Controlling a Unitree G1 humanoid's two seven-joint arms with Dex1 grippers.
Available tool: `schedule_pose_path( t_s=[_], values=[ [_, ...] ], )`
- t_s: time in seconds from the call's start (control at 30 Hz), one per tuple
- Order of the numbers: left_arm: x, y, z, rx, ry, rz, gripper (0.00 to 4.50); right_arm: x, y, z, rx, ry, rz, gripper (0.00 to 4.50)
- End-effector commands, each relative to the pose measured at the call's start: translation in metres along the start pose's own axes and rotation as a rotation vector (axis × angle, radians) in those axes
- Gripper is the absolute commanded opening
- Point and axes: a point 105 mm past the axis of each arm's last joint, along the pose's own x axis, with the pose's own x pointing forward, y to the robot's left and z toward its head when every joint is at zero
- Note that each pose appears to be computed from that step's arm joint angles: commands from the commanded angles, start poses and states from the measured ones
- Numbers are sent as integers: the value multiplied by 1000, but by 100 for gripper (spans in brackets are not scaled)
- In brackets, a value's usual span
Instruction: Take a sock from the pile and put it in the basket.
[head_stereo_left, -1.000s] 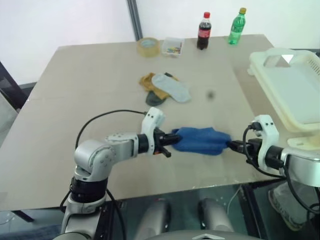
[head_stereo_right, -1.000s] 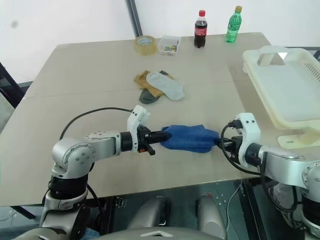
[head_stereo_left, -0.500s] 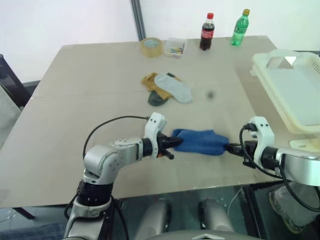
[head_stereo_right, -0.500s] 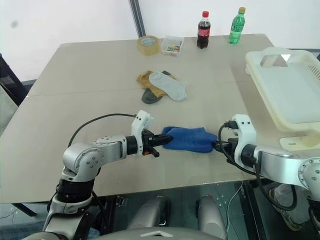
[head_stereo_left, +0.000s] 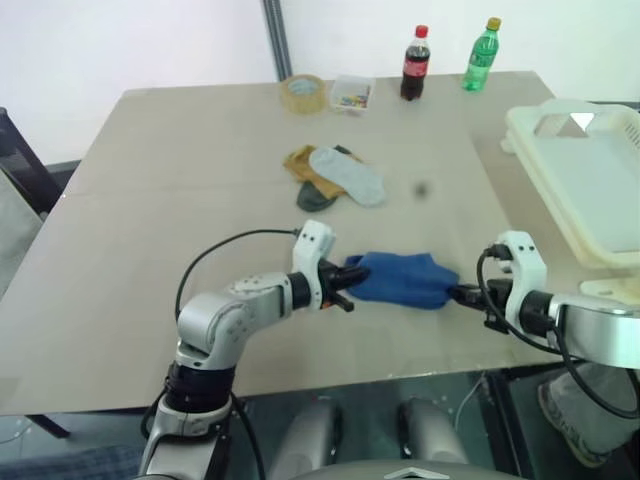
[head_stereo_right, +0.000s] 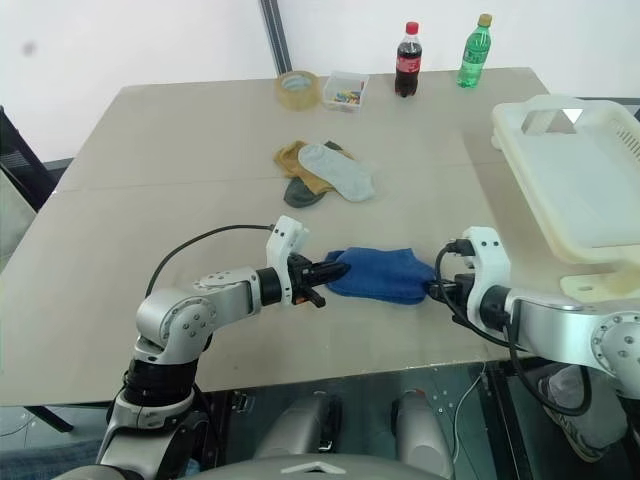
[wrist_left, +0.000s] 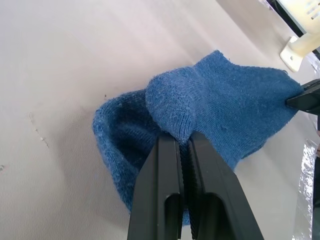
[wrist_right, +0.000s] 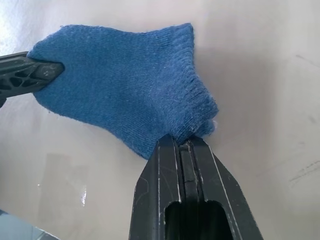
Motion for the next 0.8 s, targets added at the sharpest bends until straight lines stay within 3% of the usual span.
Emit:
schedule_pose_path(
  t_s=[0.03, 0.3, 0.33, 0.37, 0.53, 0.63, 0.8],
  values=[
    [-2, -3, 9, 30, -30, -3, 2, 0, 8, 5, -18, -26, 29, 0],
    [0, -4, 8, 35, -22, -6, 2, 3, 15, 2, -32, -12, 63, 0],
    [0, -4, 8, 36, -22, -4, 0, 3, 15, 3, -35, -11, 69, 56],
    [0, -3, 9, 37, -23, -2, 0, 3, 15, 3, -38, -13, 69, 71],
    [1, -3, 8, 40, -21, -3, 0, -4, 12, 6, -79, -11, 57, 284],
    [0, -4, 6, 36, -13, -9, 0, -10, 10, 18, -167, -49, 50, 284],
    [1, -3, 4, 42, -5, -13, 0, 0, 20, 49, -492, -204, 14, 284]
  ],
)
